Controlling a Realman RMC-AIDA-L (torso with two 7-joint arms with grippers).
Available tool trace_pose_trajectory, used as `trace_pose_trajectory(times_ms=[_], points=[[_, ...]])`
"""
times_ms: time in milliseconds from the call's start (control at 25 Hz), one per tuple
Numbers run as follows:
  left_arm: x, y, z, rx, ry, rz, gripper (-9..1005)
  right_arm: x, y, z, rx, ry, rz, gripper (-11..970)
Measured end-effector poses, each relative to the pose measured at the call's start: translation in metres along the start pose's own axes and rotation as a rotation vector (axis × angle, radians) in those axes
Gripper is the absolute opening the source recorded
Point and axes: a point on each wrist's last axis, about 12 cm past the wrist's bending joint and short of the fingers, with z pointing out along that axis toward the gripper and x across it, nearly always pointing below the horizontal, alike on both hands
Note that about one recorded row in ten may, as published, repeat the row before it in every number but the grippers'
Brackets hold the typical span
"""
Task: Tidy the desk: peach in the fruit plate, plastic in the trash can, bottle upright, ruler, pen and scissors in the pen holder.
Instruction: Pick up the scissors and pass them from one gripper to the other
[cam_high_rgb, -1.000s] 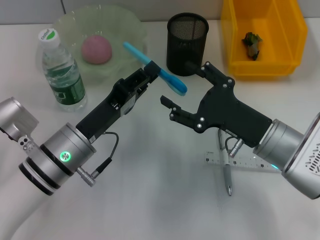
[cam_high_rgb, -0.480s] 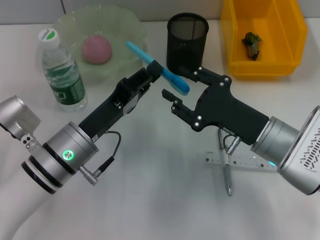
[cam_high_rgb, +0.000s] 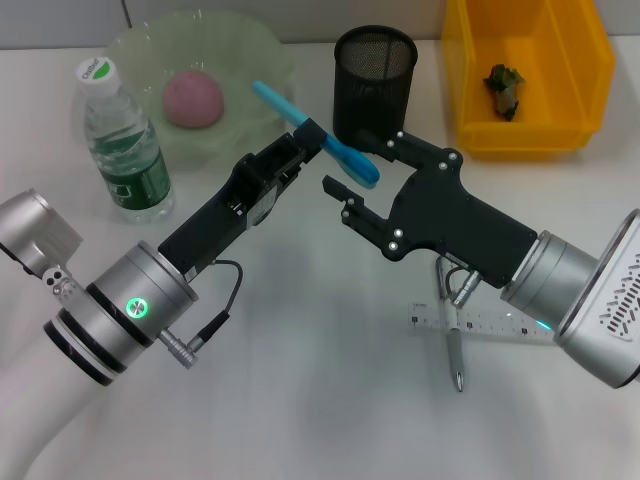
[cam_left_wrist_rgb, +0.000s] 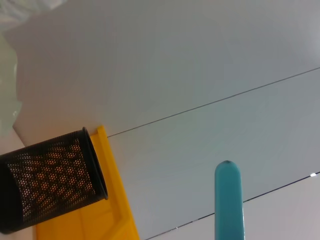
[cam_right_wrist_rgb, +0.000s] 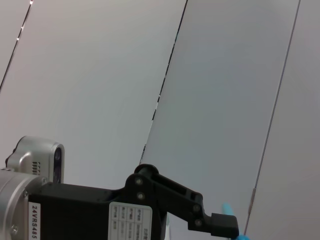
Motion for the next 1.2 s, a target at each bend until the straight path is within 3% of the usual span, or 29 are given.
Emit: trace_pose_trajectory(times_ms=[480, 680, 1200], points=[[-0.0005, 0.0004, -0.0011, -0.002, -0.007, -0.001, 298, 0.0010, 0.0005, 0.0007, 0.002, 0.009, 0.004, 505], [-0.0006, 0.0002, -0.0005, -0.001, -0.006, 0.000, 299, 0.0010, 0.0005, 0.0008, 0.002, 0.010, 0.004, 437], [-0.0002, 0.0001, -0.0004, -0.001, -0.003, -0.001, 303, 0.0011, 0.0000, 0.0001, 0.016, 0.009, 0.010, 432]])
